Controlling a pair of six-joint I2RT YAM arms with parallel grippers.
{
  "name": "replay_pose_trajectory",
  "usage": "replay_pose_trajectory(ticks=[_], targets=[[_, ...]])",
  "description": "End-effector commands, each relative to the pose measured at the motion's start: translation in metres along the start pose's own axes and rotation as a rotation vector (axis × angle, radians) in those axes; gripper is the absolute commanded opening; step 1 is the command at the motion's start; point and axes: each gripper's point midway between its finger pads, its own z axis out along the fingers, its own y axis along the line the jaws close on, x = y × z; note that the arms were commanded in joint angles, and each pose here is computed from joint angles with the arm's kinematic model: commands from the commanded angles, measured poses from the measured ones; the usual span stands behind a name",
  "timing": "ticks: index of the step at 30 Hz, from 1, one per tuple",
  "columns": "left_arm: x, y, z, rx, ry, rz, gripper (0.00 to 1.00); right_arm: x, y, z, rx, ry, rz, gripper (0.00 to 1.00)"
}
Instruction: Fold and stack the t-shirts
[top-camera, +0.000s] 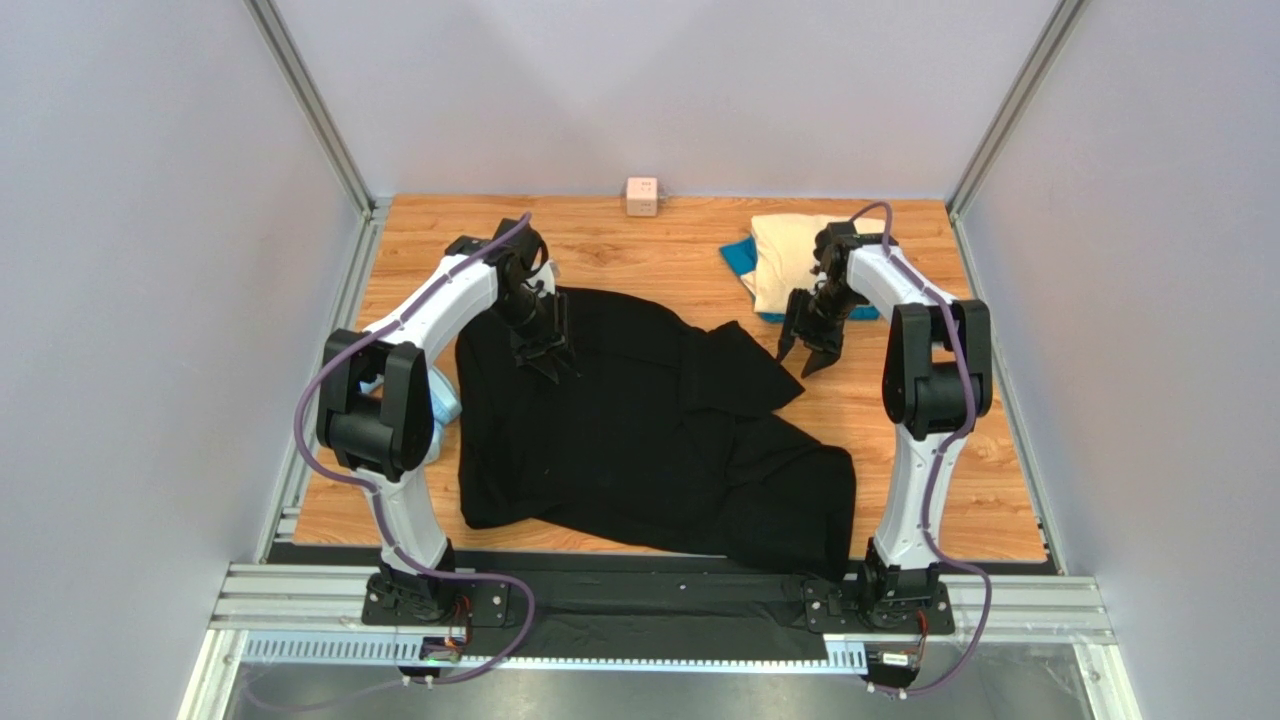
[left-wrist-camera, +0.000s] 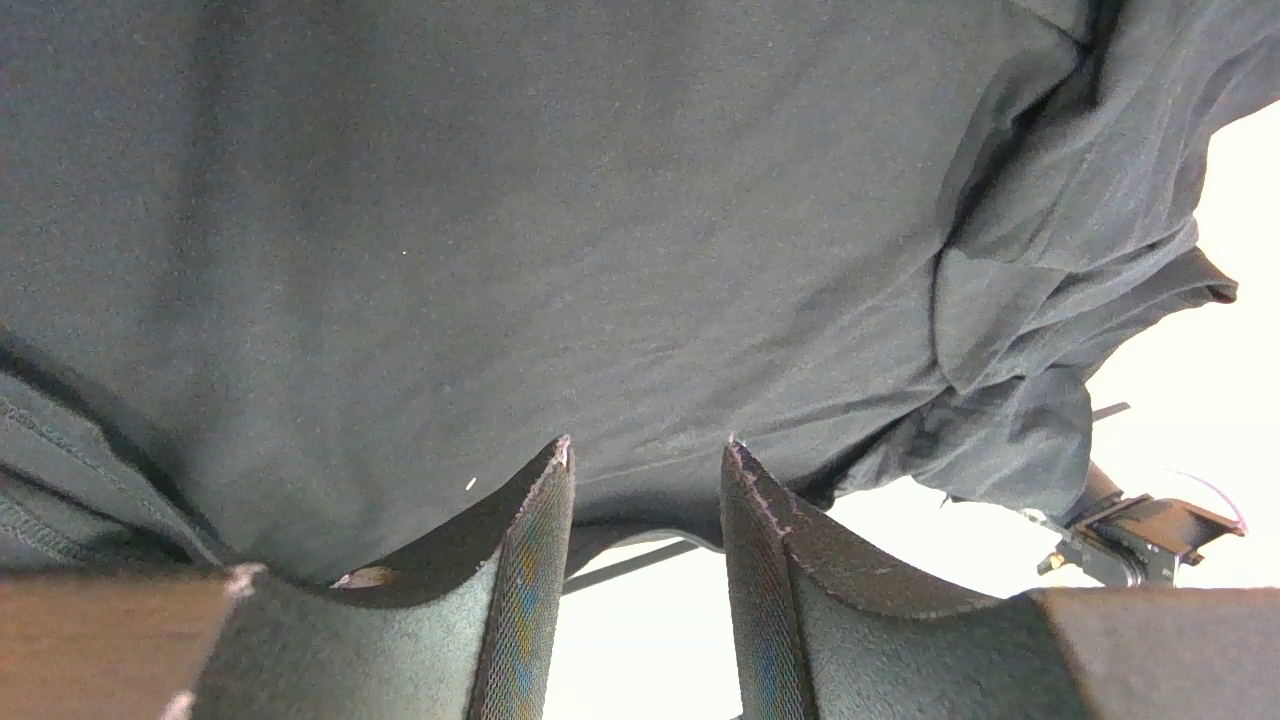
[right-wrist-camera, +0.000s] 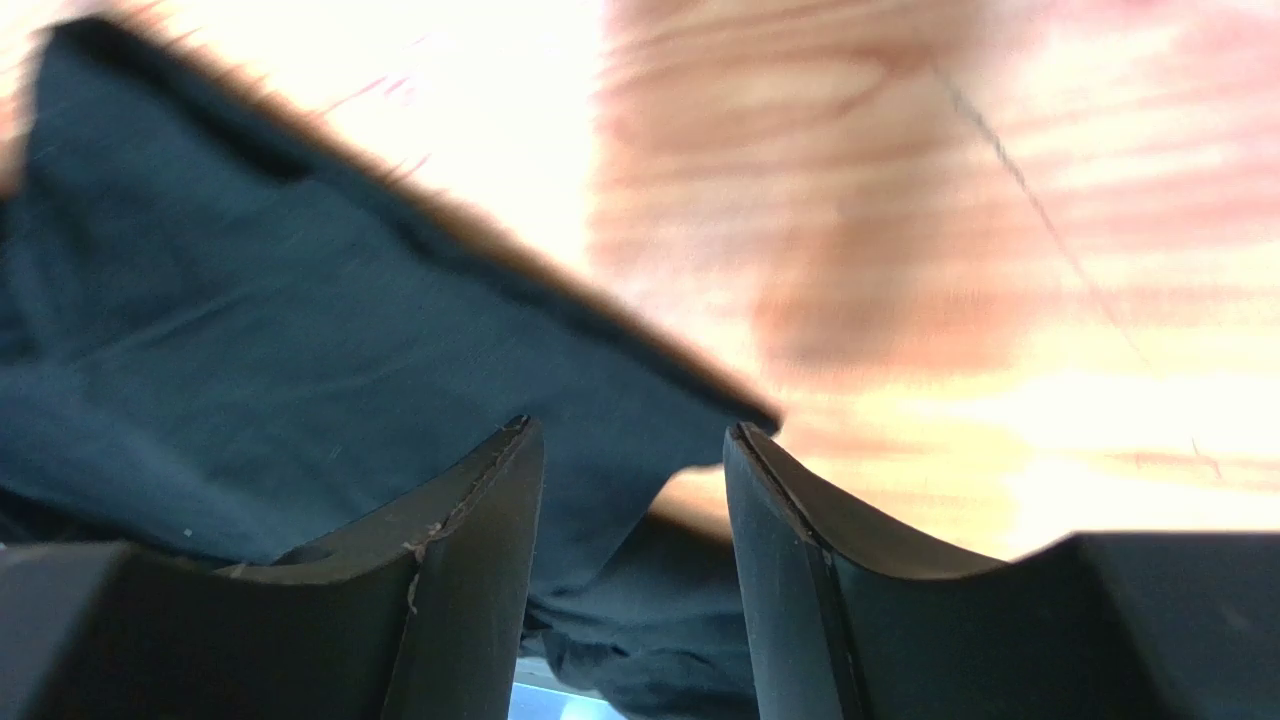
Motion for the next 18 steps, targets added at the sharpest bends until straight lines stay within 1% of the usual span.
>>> replay_pose_trajectory(ticks=[1,10,14,18], targets=[[0.003,-0.004,-0.012,0.008,-0.028,0.031,0.48,-0.016,0.006,0.004,-0.014,-0.047,-0.027,0.53],[0.004,-0.002,-0.013,0.001,-0.026,0.030,0.48,-0.003,0.000,0.023,-0.009,0.024,-0.017,0.54],[0.002,-0.003,-0.013,0.002,-0.029,0.028,0.48,0.008,-0.011,0.033,0.030,0.059,-0.018,0.55],[0.000,-0.004,-0.012,0.002,-0.029,0.028,0.48,0.017,-0.019,0.043,0.096,0.063,-0.047,0.56]])
